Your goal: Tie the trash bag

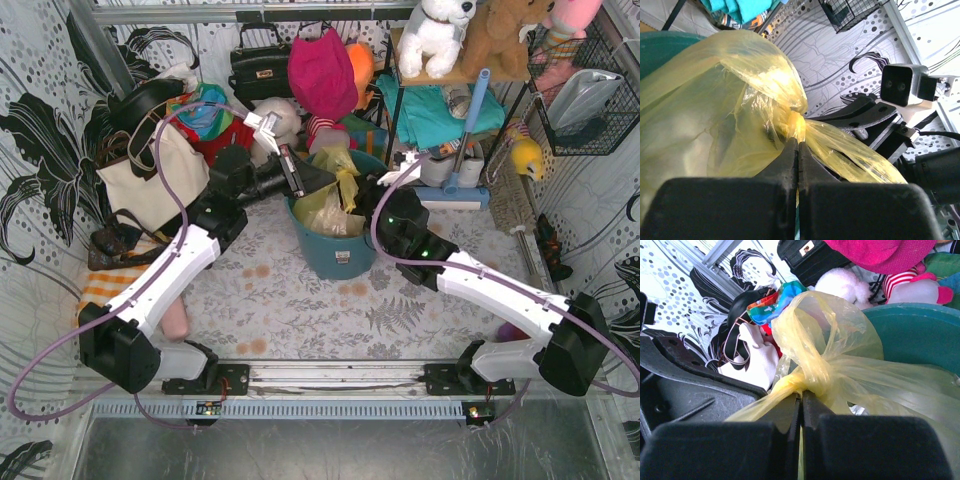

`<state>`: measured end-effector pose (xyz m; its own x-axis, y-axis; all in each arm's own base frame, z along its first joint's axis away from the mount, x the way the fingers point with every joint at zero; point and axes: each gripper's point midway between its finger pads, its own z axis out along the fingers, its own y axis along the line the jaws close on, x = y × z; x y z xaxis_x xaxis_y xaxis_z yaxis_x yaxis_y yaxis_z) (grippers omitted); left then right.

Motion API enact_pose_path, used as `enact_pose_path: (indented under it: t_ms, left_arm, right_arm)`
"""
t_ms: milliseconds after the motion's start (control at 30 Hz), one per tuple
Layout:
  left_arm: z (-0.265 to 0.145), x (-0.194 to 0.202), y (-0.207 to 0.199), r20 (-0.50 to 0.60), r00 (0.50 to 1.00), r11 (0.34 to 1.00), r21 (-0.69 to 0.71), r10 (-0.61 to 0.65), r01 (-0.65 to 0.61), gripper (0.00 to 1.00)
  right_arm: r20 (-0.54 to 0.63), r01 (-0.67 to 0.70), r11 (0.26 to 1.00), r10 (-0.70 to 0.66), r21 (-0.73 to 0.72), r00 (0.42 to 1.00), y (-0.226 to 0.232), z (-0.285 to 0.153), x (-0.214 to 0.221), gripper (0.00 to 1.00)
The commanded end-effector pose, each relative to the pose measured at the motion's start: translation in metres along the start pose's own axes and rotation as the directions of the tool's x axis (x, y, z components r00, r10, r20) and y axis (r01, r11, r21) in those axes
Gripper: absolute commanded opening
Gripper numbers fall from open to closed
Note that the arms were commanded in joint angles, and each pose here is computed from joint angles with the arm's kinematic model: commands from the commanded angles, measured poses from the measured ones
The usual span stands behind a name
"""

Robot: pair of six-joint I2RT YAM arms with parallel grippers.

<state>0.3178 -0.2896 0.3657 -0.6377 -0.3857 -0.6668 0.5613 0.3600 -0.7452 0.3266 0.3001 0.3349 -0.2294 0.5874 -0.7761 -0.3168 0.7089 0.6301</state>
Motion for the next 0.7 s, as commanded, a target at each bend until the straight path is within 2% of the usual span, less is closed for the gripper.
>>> enact_pose_path:
  t_ms: [0, 367, 500, 667]
  left_arm:
    - [-0.006, 0.003, -0.021, 0.004, 1.0, 0.997, 0.073, 0.01, -0.011, 0.0]
    - [-0.012, 0.012, -0.036, 0.005, 1.0, 0.992, 0.124, -0.03, 0.03, 0.0]
    - [-0.015, 0.013, -0.044, 0.001, 0.999, 0.988, 0.151, -0.04, 0.039, 0.0]
    - [-0.018, 0.02, -0.048, -0.011, 0.998, 0.984, 0.166, -0.066, 0.067, 0.0]
  right_arm:
    - [0.112, -0.087, 0.992, 0.097, -0.086, 0.989, 0.014, -0.001, -0.019, 0.0]
    - [0.176, -0.168, 0.948, 0.22, -0.269, 0.96, 0.026, -0.009, -0.016, 0.0]
    - [0.17, -0.172, 0.925, 0.24, -0.339, 0.956, 0.033, -0.009, -0.008, 0.0]
    - [0.225, -0.154, 0.909, 0.256, -0.388, 0.94, 0.035, -0.012, -0.013, 0.0]
